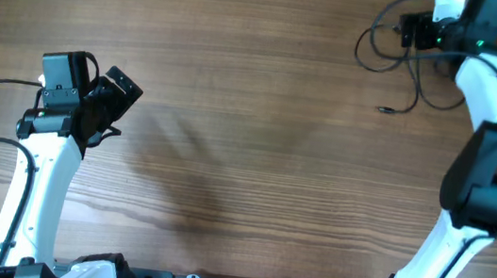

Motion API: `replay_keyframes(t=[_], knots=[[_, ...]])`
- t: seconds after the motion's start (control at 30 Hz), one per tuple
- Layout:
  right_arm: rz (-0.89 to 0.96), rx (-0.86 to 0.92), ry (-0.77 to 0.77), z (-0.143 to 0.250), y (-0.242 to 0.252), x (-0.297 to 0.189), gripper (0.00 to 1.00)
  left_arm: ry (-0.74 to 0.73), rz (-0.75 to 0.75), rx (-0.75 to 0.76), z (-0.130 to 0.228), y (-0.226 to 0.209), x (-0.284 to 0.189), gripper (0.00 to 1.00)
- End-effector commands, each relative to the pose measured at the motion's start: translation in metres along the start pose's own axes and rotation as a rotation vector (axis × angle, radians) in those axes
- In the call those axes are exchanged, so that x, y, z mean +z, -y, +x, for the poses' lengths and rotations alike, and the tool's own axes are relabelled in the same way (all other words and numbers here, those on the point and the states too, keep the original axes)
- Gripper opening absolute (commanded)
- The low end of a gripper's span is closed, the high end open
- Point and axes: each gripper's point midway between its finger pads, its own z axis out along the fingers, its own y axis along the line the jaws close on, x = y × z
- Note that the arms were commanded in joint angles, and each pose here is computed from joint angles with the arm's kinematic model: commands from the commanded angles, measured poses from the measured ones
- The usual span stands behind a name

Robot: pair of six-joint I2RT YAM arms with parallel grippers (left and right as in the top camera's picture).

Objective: Untangle cables

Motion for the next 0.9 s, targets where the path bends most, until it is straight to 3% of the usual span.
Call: replay_keyframes(t=[0.0, 0.13, 0.27, 0.37, 0.47, 0.63, 0.77, 0.87], knots=[[0.018, 0.138, 0.059, -0.055, -0.005, -0.097, 1.00, 0.018, -0.009, 0.009, -0.004, -0.002, -0.002, 1.00], [-0.110, 0.146, 0.076, -0.069, -0.050, -0.209, 1.00, 0.018, -0.009, 0.009, -0.003, -0.002, -0.002, 1.00], [-0.047, 0.163, 0.000, -0.033, -0.067, -0.289, 1.00, 0.018, -0.009, 0.009, -0.003, -0.002, -0.002, 1.00], [-0.030, 0.156, 0.032, -0.004, -0.084, -0.329, 1.00, 0.018, -0.009, 0.009, -0.004, -0.002, -0.002, 1.00], [0.004, 0.166, 0.128, 0.031, -0.103, -0.369, 1.00, 0.018, -0.009, 0.009, -0.003, -0.002, -0.002, 1.00], [0.101, 0.110, 0.435, 0.086, -0.134, -0.448, 1.00, 0.018, -0.009, 0.009, -0.004, -0.002, -0.002, 1.00], [0.132, 0.074, 0.583, 0.103, -0.148, -0.484, 1.00, 0.018, -0.009, 0.009, -0.003, -0.002, -0.002, 1.00], [0.100, 0.071, 0.568, 0.110, -0.155, -0.482, 1.00, 0.018, -0.009, 0.009, -0.004, -0.002, -0.002, 1.00]])
